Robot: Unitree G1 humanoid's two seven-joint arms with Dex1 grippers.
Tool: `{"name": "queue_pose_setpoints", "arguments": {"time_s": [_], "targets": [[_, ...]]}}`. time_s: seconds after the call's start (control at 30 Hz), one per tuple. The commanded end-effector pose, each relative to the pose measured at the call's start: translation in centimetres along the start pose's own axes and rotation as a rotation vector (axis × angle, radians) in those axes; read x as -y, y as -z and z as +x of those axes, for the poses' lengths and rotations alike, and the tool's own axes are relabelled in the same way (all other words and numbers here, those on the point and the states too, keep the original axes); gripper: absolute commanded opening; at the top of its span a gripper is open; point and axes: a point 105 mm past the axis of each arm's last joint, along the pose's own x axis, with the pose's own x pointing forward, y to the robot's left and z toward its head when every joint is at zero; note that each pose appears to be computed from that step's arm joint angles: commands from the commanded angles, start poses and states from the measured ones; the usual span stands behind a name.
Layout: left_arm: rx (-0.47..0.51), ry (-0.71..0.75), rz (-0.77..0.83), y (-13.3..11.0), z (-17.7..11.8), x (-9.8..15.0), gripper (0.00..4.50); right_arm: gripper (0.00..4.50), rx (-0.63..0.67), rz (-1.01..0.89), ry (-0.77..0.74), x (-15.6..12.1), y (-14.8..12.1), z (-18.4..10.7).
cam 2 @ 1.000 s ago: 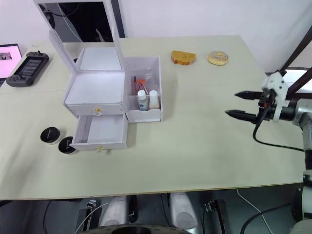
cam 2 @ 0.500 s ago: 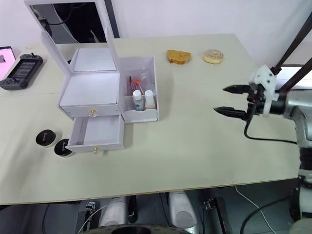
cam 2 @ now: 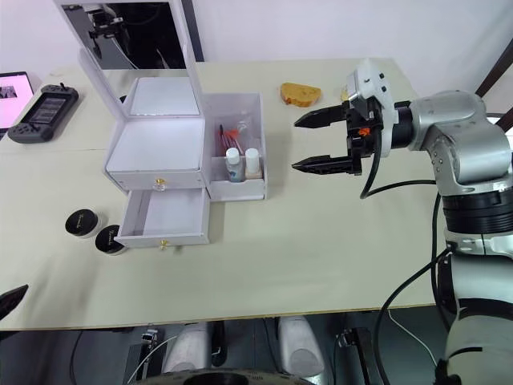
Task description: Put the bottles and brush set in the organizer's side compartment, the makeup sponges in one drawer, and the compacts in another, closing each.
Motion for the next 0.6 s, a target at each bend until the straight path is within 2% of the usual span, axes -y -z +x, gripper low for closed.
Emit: {"name": "queue_pose_setpoints", "arguments": {"time_s": [0.03,0.27,0.6], "targets": [[0.063,0.026,0.048,-0.1,1.6,2.2,4.45,4.50,0.025,-0.038,-0.025,-0.4,-1.9,-0.3],[0.089,0.069,0.030,2.1,5.0,4.6,4.45,4.50,0.014,-0.070,-0.006,-0.6,-2.3,-0.4],[0.119,0.084,0.047,3.2,9.3,5.5,4.45,4.50,0.002,-0.078,0.044,-0.9,-3.9,-0.5]]}}
